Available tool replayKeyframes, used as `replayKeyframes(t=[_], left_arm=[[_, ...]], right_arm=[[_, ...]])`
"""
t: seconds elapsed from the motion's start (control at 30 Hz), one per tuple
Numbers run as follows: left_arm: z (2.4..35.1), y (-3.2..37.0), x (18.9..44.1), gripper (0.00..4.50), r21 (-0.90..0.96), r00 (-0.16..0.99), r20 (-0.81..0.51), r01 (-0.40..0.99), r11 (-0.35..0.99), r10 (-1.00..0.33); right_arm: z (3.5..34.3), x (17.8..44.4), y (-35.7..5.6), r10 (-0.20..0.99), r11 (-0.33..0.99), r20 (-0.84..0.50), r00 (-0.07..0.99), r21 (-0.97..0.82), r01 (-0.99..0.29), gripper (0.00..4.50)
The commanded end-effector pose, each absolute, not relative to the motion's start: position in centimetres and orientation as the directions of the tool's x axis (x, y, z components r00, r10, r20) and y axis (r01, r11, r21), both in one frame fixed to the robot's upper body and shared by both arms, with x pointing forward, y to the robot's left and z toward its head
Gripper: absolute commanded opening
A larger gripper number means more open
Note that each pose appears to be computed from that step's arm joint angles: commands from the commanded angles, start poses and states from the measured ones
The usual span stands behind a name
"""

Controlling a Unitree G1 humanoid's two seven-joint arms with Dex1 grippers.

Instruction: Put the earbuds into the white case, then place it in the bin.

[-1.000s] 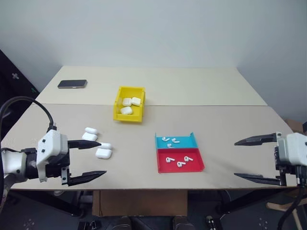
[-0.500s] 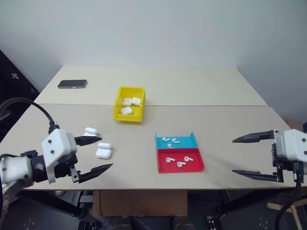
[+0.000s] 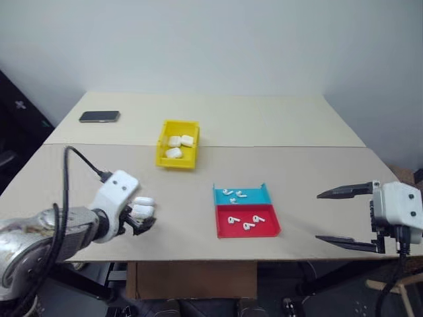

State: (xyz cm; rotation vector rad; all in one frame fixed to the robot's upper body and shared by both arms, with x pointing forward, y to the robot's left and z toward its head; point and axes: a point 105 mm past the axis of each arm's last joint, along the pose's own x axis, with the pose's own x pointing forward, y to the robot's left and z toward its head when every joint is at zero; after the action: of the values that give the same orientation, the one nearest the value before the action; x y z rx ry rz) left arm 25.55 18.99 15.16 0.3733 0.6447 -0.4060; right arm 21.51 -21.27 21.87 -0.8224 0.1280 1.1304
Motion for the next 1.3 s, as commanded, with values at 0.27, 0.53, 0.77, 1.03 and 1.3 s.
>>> replayKeyframes(t=[0.27, 0.53, 0.77, 1.03, 1.3], left_arm=[[15.8, 19.0, 25.8, 4.50, 0.141, 0.736, -0.674, 0.210, 0.968, -0.062], [15.7, 19.3, 27.0, 4.50, 0.154, 0.757, -0.651, 0.060, 0.986, 0.056], [15.6, 18.6, 28.2, 4.50, 0.111, 0.755, -0.654, 0.032, 0.993, 0.049], [15.0, 18.5, 29.2, 4.50, 0.079, 0.724, -0.689, 0.028, 0.996, 0.034], [14.2, 18.3, 29.5, 4.50, 0.090, 0.702, -0.708, -0.018, 0.996, 0.077]], right_arm=[[22.2, 21.4, -21.2, 0.741, 0.185, -0.478, 0.471, -0.529, -0.828, 4.44], [21.6, 20.9, -20.8, 0.744, 0.199, -0.474, 0.471, -0.516, -0.833, 4.44], [21.0, 20.5, -20.5, 0.748, 0.207, -0.474, 0.464, -0.497, -0.843, 4.44], [20.9, 20.5, -20.4, 0.747, 0.209, -0.475, 0.465, -0.496, -0.843, 4.44], [20.9, 20.2, -20.3, 0.745, 0.219, -0.470, 0.473, -0.497, -0.839, 4.44]])
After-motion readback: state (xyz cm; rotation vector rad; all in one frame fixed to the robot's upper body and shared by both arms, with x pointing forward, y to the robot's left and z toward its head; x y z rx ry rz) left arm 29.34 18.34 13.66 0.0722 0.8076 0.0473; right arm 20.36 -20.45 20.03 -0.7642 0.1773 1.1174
